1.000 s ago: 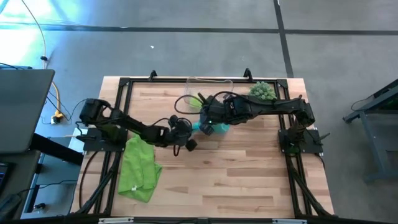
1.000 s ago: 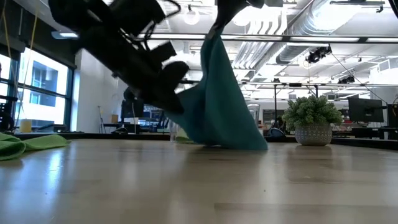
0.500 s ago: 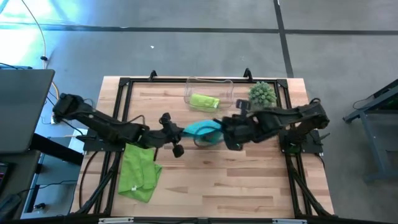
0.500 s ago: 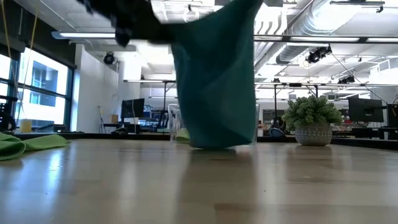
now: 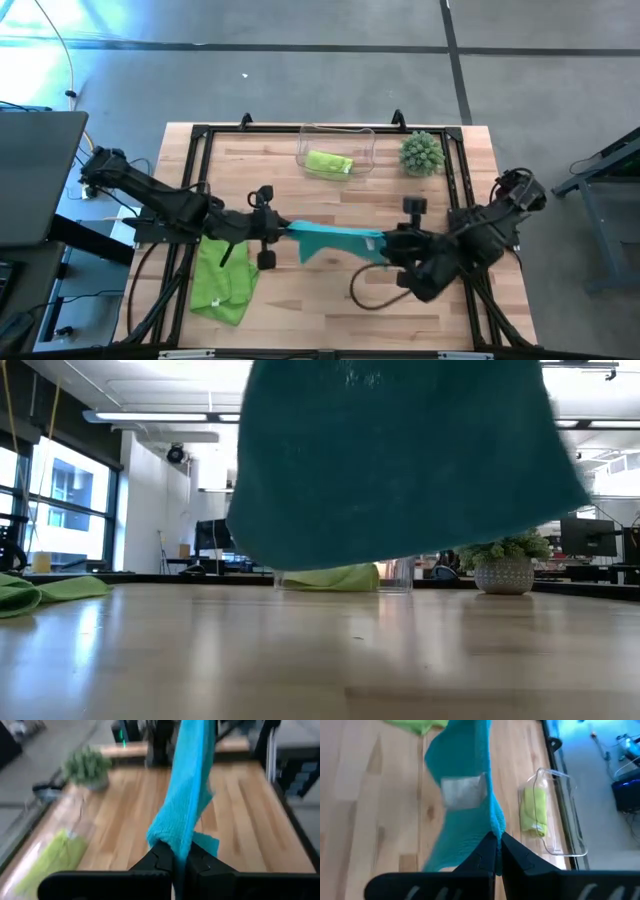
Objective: Roll microfiber towels into tight, uniform cylinder then place into a basket
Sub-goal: Fold the blue microfiber cloth
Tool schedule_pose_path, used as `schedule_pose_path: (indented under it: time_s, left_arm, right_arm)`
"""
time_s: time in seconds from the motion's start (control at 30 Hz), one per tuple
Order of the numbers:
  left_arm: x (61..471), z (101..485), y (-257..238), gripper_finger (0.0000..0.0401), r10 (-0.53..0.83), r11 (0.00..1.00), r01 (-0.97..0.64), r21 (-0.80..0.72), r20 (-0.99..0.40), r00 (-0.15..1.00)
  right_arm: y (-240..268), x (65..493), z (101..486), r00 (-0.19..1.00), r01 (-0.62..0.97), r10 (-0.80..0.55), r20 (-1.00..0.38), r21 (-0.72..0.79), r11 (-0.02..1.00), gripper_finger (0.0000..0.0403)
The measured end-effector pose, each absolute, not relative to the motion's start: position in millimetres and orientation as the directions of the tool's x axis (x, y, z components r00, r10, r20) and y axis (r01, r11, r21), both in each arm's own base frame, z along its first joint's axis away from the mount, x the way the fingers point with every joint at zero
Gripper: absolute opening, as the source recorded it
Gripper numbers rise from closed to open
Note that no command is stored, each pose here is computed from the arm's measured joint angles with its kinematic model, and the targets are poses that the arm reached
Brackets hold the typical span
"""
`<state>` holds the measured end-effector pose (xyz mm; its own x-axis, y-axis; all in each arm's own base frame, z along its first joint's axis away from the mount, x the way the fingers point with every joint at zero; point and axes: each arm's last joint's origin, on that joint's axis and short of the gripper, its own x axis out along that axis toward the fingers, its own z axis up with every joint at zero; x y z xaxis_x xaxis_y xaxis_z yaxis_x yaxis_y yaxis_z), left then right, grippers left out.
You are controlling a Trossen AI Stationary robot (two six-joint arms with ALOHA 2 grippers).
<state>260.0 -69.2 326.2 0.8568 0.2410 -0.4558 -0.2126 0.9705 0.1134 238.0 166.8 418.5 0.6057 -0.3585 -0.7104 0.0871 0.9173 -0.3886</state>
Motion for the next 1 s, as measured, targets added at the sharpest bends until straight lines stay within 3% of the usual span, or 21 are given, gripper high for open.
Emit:
schedule_pose_path:
  time_s: [0.17, 0.43, 0.7, 1.0]
  left_arm:
    - [262, 332, -73, 0.0000, 0.258, 0.966, -0.200, 0.162, -0.574, 0.777]
    - [274, 316, -81, 0.0000, 0.249, 0.965, -0.116, 0.234, -0.685, 0.685]
    - [284, 301, -79, 0.0000, 0.384, 0.889, -0.051, 0.456, -0.680, 0.624]
    - [291, 301, -54, 0.0000, 0.555, 0.789, -0.126, 0.601, -0.610, 0.566]
  right_arm:
    - [184, 226, 412, 0.669, 0.123, -0.442, -0.598, -0.496, 0.859, 0.0000]
    - [201, 207, 345, 0.610, 0.145, -0.525, -0.594, -0.568, 0.811, 0.0000]
    - [188, 197, 282, 0.517, 0.277, -0.639, -0.570, -0.595, 0.754, 0.0000]
    - [128, 175, 265, 0.446, 0.501, -0.676, -0.586, -0.463, 0.732, 0.0000]
